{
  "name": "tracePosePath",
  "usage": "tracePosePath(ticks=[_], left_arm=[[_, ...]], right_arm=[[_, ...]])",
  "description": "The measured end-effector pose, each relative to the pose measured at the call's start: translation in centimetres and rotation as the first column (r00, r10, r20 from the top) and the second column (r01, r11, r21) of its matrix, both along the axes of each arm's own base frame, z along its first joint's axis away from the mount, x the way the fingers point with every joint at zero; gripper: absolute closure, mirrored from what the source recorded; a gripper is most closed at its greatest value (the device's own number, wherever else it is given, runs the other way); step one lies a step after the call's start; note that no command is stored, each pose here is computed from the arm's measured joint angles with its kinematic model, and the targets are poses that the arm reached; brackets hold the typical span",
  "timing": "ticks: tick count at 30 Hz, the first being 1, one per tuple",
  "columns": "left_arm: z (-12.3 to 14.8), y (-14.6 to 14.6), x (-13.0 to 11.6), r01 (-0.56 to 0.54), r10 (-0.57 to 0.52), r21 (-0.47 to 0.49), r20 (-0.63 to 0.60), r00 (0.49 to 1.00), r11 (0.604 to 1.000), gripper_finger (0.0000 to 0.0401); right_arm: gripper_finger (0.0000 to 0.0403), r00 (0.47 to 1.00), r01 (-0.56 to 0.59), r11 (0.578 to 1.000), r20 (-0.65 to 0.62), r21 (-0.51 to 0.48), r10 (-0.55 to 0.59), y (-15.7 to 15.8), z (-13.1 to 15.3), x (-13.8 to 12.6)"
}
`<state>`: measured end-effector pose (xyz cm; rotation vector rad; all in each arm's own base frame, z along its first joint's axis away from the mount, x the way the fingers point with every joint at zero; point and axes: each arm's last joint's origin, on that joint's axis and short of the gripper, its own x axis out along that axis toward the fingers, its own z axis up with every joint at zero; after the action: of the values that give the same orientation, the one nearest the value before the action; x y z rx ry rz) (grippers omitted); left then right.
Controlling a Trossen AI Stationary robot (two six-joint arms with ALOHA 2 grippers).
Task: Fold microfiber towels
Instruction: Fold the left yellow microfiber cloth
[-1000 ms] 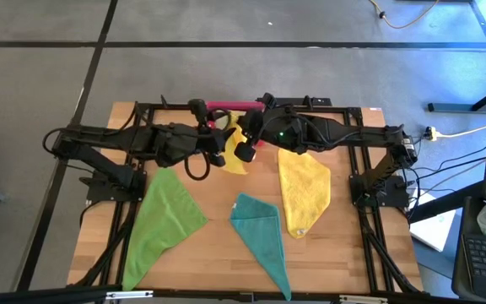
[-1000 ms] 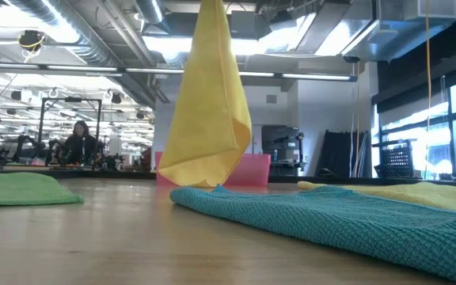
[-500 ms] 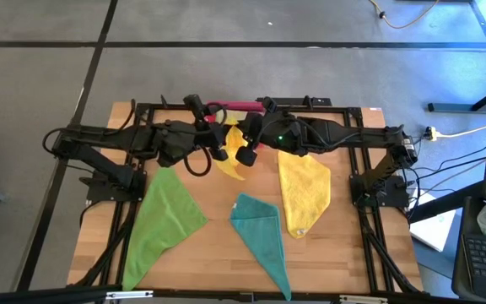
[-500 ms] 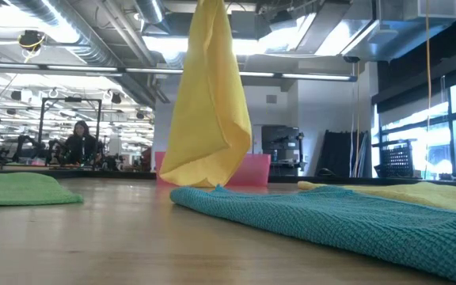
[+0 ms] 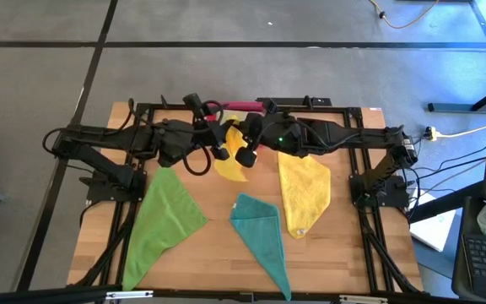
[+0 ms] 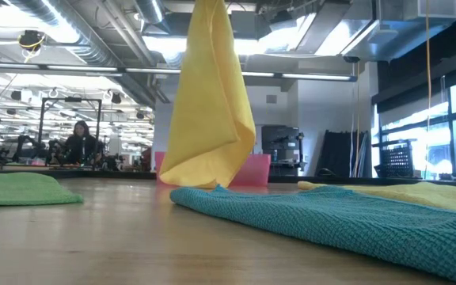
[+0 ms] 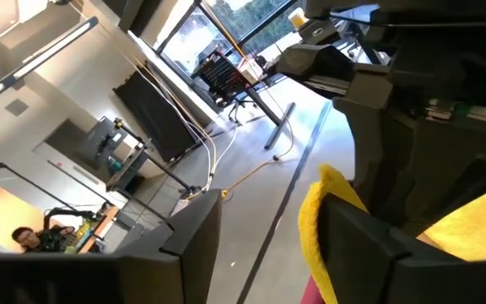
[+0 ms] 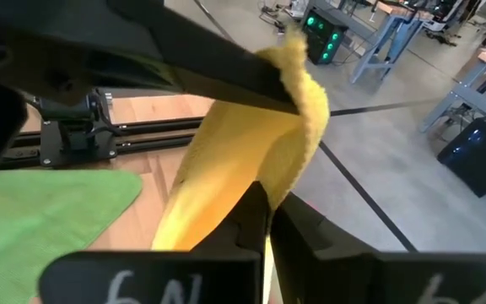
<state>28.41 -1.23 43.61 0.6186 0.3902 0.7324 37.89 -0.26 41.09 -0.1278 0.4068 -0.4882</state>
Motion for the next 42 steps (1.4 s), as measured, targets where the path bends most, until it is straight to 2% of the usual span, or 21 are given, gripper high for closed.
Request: tracePosePath(ticks=[12, 20, 25, 29, 32, 35, 42], left_arm=[[-0.9, 0.0, -0.2, -0.011, 0.009, -0.041, -0.047, 0.999, 0.999, 0.0227], [-0.9, 0.0, -0.2, -0.019, 0.018, -0.067, -0.02, 1.0, 0.998, 0.023], [-0.9, -0.4, -0.3, -0.001, 0.0, -0.069, -0.021, 1.0, 0.998, 0.0272], [-0.9, -1.0, -0.2, 0.033, -0.034, -0.088, -0.008, 0.999, 0.996, 0.034], [-0.5, -1.3, -0.5, 0.07, -0.07, -0.141, 0.005, 0.998, 0.987, 0.0391], [0.3, -1.1, -1.0, 0.06, -0.057, -0.188, 0.02, 0.998, 0.98, 0.0398], [2.2, -0.9, -2.2, 0.053, -0.053, -0.212, 0.005, 0.999, 0.976, 0.0401]], right_arm=[[0.0388, 1.0, 0.003, 1.0, 0.02, 0.006, -0.003, 0.0, 0.1, 0.1], [0.0388, 1.0, 0.001, 1.0, 0.028, 0.006, -0.001, 0.1, 0.2, 0.1], [0.0388, 1.0, -0.003, 1.0, 0.027, 0.005, 0.003, 0.2, 0.2, 0.1], [0.0388, 1.0, -0.004, 1.0, 0.027, 0.005, 0.004, 0.2, 0.2, 0.1], [0.0388, 1.0, -0.008, 1.0, 0.027, 0.007, 0.008, 0.3, 0.2, 0.1], [0.0388, 0.999, -0.015, 1.0, 0.028, 0.009, 0.015, 0.4, 0.2, 0.1], [0.0388, 0.999, -0.021, 1.0, 0.043, 0.012, 0.02, 0.5, 0.4, 0.1]])
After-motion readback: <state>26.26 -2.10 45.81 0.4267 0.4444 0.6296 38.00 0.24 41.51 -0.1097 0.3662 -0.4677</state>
